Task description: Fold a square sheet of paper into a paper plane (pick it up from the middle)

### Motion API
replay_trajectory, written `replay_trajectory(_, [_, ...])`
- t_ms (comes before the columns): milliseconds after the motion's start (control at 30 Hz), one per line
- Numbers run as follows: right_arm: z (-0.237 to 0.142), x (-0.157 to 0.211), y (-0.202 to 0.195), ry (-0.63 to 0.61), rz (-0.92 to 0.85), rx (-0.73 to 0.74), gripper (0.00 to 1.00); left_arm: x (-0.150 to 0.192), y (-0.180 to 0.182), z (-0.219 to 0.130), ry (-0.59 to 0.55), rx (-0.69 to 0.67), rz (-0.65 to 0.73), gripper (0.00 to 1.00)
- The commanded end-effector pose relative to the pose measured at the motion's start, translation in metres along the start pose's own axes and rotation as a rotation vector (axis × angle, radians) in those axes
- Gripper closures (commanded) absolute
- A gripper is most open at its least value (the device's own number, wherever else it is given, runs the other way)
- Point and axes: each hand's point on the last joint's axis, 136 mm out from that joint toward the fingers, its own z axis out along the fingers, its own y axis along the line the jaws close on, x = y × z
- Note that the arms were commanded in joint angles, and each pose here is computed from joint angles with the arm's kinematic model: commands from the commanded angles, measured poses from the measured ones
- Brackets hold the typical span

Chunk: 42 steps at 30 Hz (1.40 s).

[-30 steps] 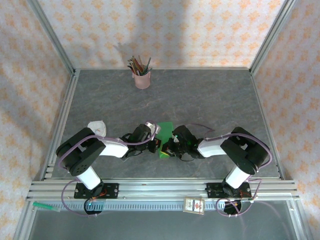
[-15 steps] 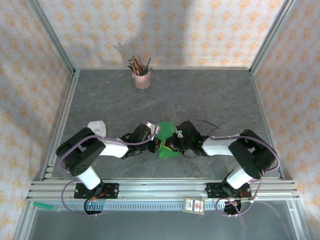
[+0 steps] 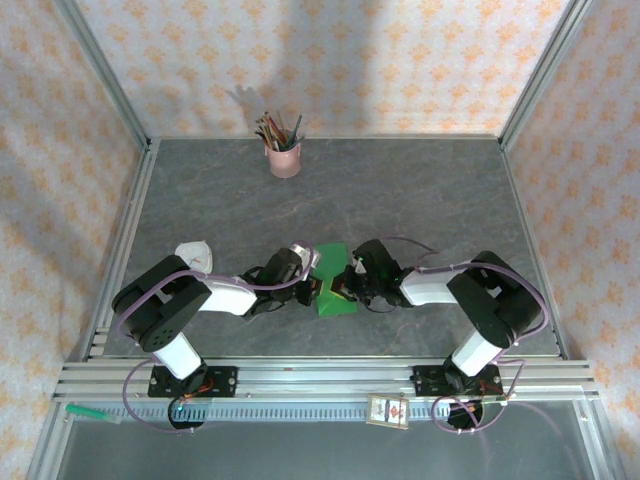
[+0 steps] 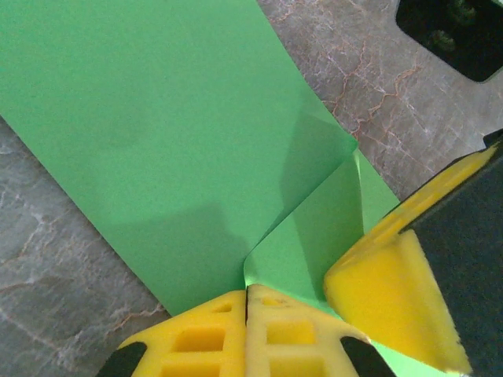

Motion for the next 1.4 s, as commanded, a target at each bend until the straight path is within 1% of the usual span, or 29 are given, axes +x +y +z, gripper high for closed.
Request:
replay_trajectory(0, [0.002, 0.000, -0.018, 0.006, -0.004, 0.051, 0.99, 0.038, 0.021, 0.003, 0.131, -0.086, 0.001, 1.00])
replay_trajectory(100, [0.000, -0.001, -0.013, 0.009, -0.012, 0.039, 0.99, 0.038, 0.021, 0.003, 0.130, -0.085, 0.001, 1.00])
replay_trajectory(300, [-0.014, -0.012, 0.018, -0.022, -0.057, -0.023, 0.99, 0.037, 0.020, 0.004, 0.129, -0.083, 0.003, 1.00])
replay_trajectory(400, [-0.018, -0.018, 0.024, -0.038, -0.070, -0.022, 0.99, 0.037, 0.020, 0.004, 0.130, -0.083, 0.004, 1.00])
replay_trajectory(600, [-0.012, -0.024, 0.012, -0.024, -0.066, 0.006, 0.99, 0.038, 0.021, 0.003, 0.132, -0.084, 0.003, 1.00])
replay_trajectory(967, [-0.008, -0.028, -0.030, -0.010, -0.036, 0.080, 0.99, 0.039, 0.021, 0.003, 0.136, -0.085, 0.002, 1.00])
replay_trajectory(1067, [-0.012, -0.031, -0.024, -0.013, -0.040, 0.062, 0.99, 0.039, 0.021, 0.003, 0.137, -0.085, 0.004, 1.00])
replay_trajectory(1233, [-0.023, -0.041, 0.000, -0.043, -0.068, 0.025, 0.99, 0.038, 0.021, 0.003, 0.136, -0.085, 0.004, 1.00])
replay_trajectory(1367, [-0.026, -0.045, 0.007, -0.051, -0.083, 0.023, 0.99, 0.038, 0.020, 0.003, 0.136, -0.083, 0.004, 1.00])
